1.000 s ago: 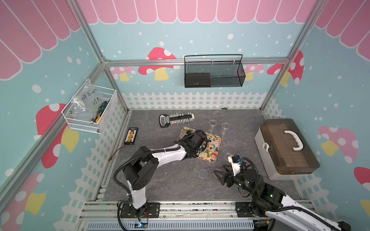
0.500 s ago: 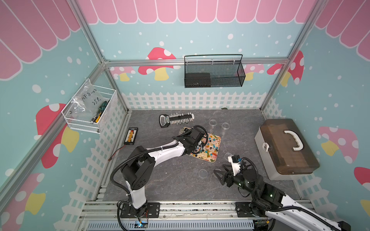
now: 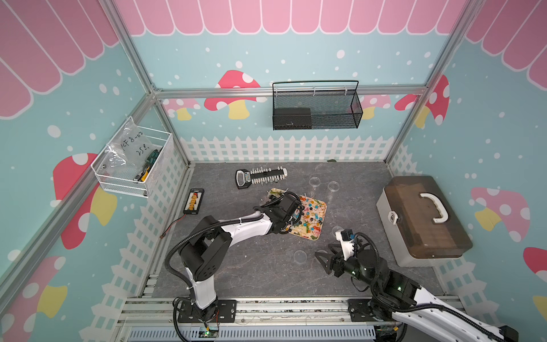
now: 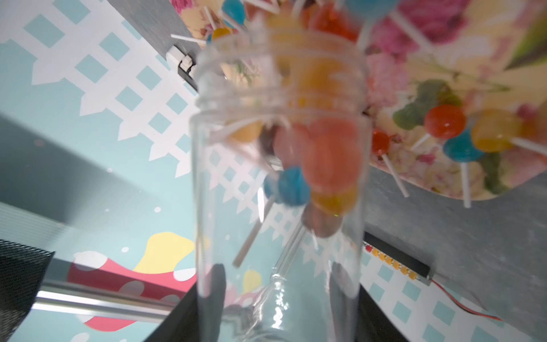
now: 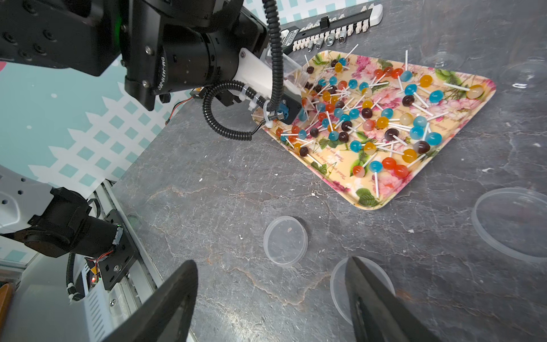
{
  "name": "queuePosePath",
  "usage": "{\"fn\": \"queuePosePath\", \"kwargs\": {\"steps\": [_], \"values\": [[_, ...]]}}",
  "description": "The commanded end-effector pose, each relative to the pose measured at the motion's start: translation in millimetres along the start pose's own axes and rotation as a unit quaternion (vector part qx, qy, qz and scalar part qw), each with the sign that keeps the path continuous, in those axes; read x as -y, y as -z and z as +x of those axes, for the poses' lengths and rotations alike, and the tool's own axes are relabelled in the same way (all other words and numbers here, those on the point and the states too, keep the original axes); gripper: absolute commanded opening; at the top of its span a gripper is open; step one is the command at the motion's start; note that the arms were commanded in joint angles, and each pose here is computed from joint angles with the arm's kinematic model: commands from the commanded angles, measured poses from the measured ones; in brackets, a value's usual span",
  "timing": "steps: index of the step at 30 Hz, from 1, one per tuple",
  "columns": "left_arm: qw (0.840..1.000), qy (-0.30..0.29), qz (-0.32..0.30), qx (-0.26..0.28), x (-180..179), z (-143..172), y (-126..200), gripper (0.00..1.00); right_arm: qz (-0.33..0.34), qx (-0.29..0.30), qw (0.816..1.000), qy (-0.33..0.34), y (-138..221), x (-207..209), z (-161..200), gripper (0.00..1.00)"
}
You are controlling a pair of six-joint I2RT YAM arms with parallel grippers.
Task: Pour the candies out of the jar
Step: 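Pour the candies out of the jar onto the tray.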
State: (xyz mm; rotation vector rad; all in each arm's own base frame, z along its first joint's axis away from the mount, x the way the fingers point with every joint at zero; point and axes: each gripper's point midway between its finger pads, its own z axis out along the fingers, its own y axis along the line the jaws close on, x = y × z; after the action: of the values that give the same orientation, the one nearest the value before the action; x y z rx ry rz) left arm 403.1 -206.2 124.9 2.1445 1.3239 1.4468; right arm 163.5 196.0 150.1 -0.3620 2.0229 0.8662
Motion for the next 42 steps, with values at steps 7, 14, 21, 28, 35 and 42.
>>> {"fn": "queuePosePath", "kwargs": {"steps": [7, 14, 21, 28, 35, 42], "values": [[0.998, -0.006, -0.055, -0.021, -29.7, 1.9, 6.1, 0.59, -0.009, 0.024, 1.000, -0.009, 2.2, -3.8, -10.4, 0.77], [0.997, 0.002, -0.073, -0.020, -40.9, 4.9, 14.9, 0.59, -0.006, 0.023, 1.000, -0.008, 1.7, -3.4, -10.9, 0.77], [0.996, 0.010, -0.081, -0.021, -50.0, 12.1, 21.5, 0.60, -0.011, 0.025, 1.000, -0.008, 2.9, -6.6, -14.2, 0.77], [0.994, 0.091, -0.063, -0.016, -53.2, 22.3, 27.1, 0.60, -0.010, 0.028, 1.000, 0.005, 8.5, -7.6, -18.7, 0.77], [0.930, 0.348, 0.056, 0.103, -42.3, 30.7, 74.1, 0.60, 0.004, 0.017, 0.997, 0.075, 27.4, -26.4, -58.2, 0.77], [0.827, 0.488, 0.128, 0.250, -27.2, 30.3, 133.3, 0.60, -0.002, 0.024, 0.991, 0.135, 44.9, -66.1, -130.5, 0.77]]}}
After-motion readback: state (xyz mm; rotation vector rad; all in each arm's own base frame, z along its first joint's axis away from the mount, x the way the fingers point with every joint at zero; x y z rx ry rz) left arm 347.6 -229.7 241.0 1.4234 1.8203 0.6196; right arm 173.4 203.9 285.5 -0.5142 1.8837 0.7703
